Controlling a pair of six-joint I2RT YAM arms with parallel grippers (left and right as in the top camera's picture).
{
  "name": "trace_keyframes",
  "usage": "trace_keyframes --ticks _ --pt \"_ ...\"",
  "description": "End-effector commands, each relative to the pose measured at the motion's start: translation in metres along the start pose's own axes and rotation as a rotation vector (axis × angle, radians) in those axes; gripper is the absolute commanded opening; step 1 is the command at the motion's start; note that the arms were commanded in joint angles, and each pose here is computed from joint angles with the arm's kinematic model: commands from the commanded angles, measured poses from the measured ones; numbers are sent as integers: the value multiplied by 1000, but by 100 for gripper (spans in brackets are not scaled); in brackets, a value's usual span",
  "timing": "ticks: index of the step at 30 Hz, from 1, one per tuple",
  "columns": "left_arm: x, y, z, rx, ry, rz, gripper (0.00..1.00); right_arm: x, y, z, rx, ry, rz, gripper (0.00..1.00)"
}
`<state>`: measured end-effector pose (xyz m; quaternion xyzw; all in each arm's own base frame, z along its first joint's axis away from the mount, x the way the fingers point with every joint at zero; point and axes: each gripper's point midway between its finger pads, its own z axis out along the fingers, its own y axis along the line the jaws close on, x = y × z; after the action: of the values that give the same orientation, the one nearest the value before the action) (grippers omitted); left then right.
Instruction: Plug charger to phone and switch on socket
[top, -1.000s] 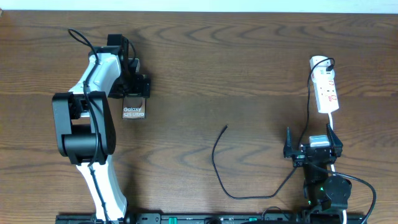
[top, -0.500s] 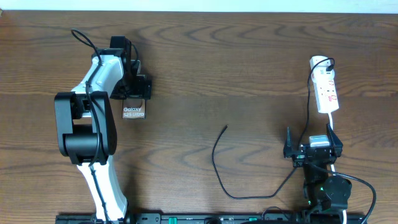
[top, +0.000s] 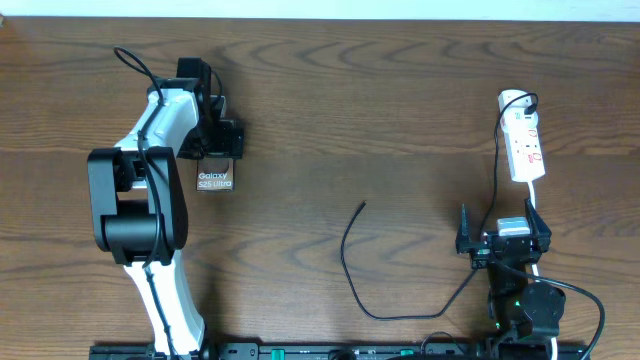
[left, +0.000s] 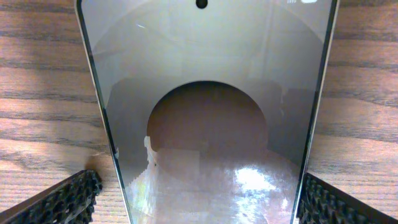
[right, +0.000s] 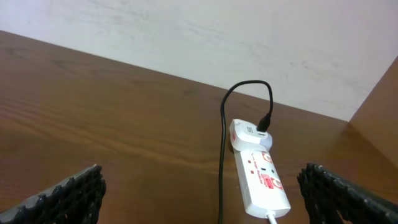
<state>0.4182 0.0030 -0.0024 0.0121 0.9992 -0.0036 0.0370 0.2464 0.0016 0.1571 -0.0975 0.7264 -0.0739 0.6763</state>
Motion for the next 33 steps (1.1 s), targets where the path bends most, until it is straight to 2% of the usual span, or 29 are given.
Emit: trace_keyframes --ticks 1,33 --pt "14 0 17 -8 42 -5 98 -1 3 0 -11 -4 -10 99" --pt "15 0 18 -7 46 -5 98 -1 3 0 -11 -4 -10 99"
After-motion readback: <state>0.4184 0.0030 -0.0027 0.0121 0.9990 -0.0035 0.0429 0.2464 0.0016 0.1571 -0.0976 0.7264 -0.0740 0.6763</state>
